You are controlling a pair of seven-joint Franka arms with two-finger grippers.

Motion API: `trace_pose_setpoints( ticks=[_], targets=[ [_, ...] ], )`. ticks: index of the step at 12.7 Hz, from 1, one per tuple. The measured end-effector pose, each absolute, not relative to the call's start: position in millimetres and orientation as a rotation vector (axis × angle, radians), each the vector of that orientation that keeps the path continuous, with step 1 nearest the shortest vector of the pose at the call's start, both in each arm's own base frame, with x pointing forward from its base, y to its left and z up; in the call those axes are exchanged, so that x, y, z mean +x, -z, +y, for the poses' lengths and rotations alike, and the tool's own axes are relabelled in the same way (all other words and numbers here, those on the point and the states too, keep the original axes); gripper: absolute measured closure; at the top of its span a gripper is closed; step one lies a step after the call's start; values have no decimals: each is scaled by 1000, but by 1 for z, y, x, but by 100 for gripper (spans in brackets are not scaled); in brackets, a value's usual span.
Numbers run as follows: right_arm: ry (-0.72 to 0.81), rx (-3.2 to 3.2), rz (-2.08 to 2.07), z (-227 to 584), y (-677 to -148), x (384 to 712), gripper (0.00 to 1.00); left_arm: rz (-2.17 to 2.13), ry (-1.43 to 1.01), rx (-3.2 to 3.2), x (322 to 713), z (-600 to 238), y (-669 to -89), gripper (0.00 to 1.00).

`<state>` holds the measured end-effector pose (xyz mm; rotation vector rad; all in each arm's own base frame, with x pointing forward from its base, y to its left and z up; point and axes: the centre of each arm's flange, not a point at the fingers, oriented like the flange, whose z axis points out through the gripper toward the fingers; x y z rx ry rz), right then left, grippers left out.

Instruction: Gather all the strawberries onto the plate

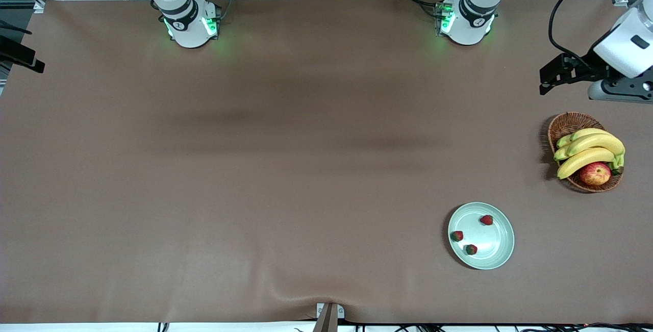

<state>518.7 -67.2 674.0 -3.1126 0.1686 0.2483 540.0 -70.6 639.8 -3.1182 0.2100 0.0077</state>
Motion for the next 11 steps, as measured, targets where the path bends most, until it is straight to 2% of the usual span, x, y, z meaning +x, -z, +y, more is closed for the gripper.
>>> trace_pose_setpoints(
  ticks=[11],
  targets=[
    [-248, -3112, 172, -68, -674, 519, 0, 264, 7, -3113, 536, -68, -648, 0]
  ],
)
